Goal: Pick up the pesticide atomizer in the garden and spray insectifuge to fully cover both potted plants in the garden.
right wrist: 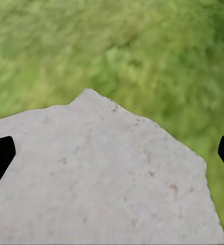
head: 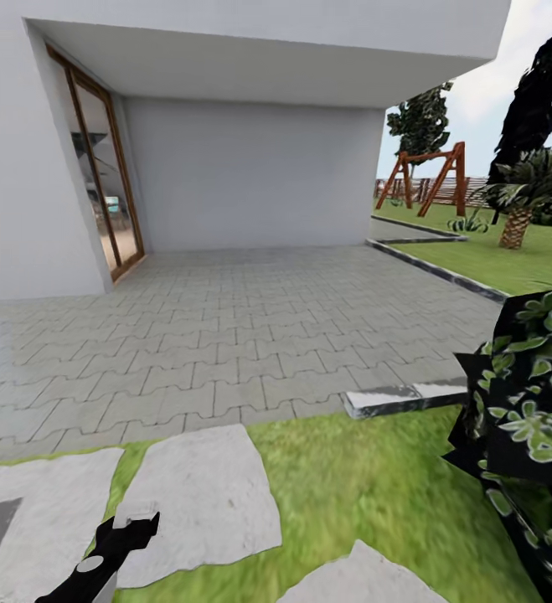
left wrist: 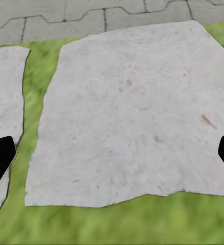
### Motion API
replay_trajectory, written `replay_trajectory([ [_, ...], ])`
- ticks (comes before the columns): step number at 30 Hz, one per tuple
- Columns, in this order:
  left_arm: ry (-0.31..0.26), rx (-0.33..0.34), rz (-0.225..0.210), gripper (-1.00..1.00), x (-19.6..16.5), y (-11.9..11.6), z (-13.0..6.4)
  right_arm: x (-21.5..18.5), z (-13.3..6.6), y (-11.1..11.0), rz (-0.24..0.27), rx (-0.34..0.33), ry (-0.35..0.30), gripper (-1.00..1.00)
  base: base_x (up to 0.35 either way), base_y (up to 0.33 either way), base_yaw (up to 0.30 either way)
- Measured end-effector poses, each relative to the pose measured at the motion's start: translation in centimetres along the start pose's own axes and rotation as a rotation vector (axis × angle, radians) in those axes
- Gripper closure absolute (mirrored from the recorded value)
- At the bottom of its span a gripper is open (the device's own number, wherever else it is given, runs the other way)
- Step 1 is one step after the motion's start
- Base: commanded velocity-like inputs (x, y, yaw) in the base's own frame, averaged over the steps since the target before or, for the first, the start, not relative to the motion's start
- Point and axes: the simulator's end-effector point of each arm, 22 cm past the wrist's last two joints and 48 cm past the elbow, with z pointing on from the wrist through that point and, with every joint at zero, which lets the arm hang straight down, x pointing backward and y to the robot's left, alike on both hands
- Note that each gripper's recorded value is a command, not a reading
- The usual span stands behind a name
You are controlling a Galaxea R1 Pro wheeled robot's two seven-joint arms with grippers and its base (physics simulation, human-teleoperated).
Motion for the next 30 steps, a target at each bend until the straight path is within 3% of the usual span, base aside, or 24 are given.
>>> replay_trajectory([
  [5,-0.001,-0.005,0.000,-1.00,-0.04,0.10,0.01,0.00,0.00,0.00,0.000,0.000,0.000,-1.00,0.272,-0.133,0.277],
  [13,0.000,-0.006,0.000,-1.00,-0.02,0.12,0.03,0.02,0.02,0.00,0.000,0.000,0.000,-1.00,0.047,-0.221,0.276],
  [30,-0.001,-0.006,-0.001,-1.00,-0.04,0.13,0.01,0.01,0.01,0.00,0.000,0.000,0.000,-1.00,0.046,-0.036,0.277],
])
